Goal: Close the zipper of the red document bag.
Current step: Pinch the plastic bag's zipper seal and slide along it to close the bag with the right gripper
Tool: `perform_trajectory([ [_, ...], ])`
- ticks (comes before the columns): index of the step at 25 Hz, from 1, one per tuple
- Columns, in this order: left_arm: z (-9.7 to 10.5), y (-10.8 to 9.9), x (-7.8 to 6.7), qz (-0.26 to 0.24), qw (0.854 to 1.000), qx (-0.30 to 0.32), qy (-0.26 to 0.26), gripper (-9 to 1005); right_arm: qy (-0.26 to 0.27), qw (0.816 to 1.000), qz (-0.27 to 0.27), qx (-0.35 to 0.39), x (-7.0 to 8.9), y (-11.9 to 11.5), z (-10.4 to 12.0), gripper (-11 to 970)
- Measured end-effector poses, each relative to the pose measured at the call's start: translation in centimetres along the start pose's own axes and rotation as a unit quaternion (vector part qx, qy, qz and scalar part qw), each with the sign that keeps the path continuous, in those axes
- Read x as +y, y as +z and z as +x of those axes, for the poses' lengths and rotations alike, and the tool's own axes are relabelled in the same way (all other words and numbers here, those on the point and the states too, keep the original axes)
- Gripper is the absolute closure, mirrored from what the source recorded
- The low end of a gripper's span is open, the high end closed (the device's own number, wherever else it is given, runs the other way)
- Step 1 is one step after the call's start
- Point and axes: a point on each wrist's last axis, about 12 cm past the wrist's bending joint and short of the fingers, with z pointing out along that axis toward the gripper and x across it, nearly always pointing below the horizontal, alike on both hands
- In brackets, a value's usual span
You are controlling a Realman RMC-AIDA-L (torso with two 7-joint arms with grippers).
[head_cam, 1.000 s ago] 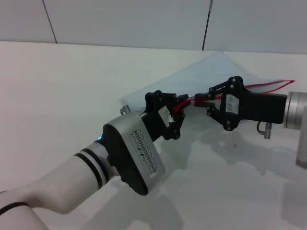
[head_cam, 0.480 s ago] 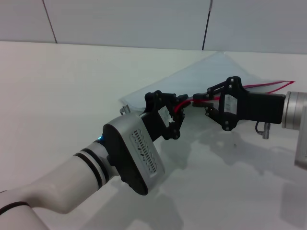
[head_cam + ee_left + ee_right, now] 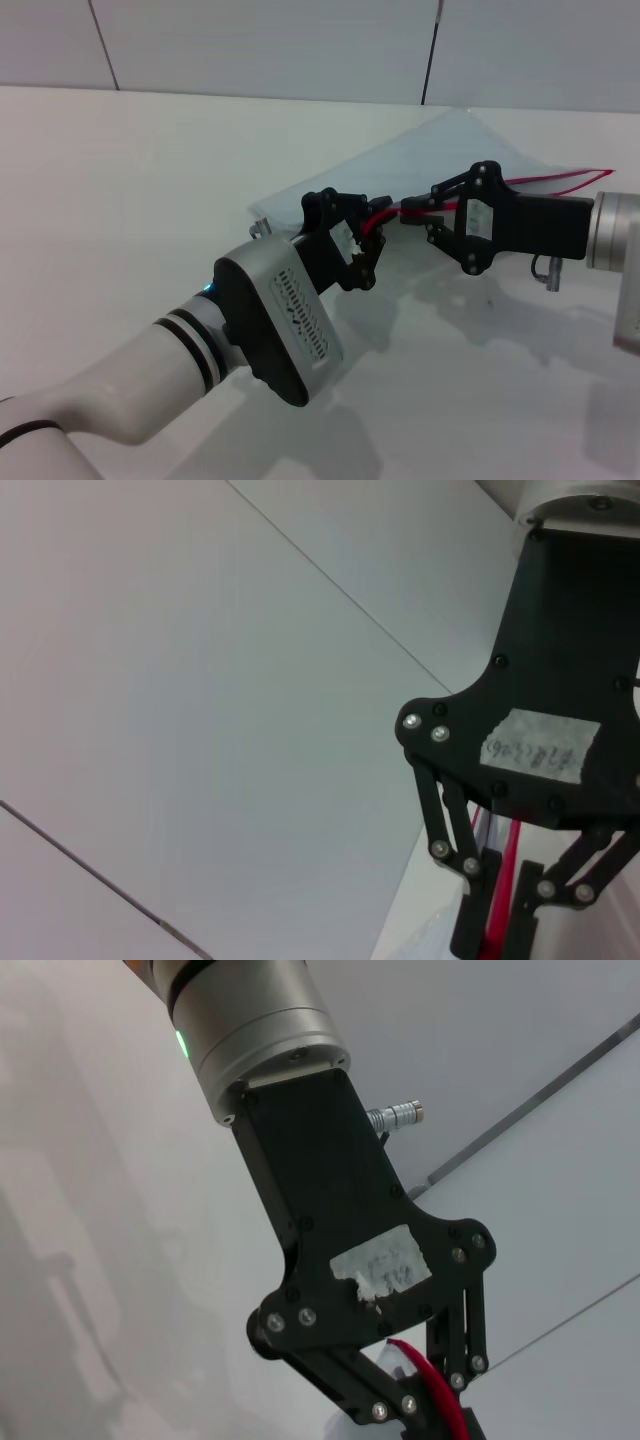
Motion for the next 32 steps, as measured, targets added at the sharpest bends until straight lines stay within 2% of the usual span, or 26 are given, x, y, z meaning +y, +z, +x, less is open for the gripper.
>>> perform_trajectory([
  [20,-0.1,0.0,-0.1,0.001,1.000,-0.001,0.000,949,0.004,1.000,0.008,0.012,0.1,-0.5,0.4,881],
  [32,-0.1,0.0,-0.1,0.003,1.000,-0.002,0.002,948,0.019,0.997,0.036,0.067,0.6,-2.1,2.0,885],
])
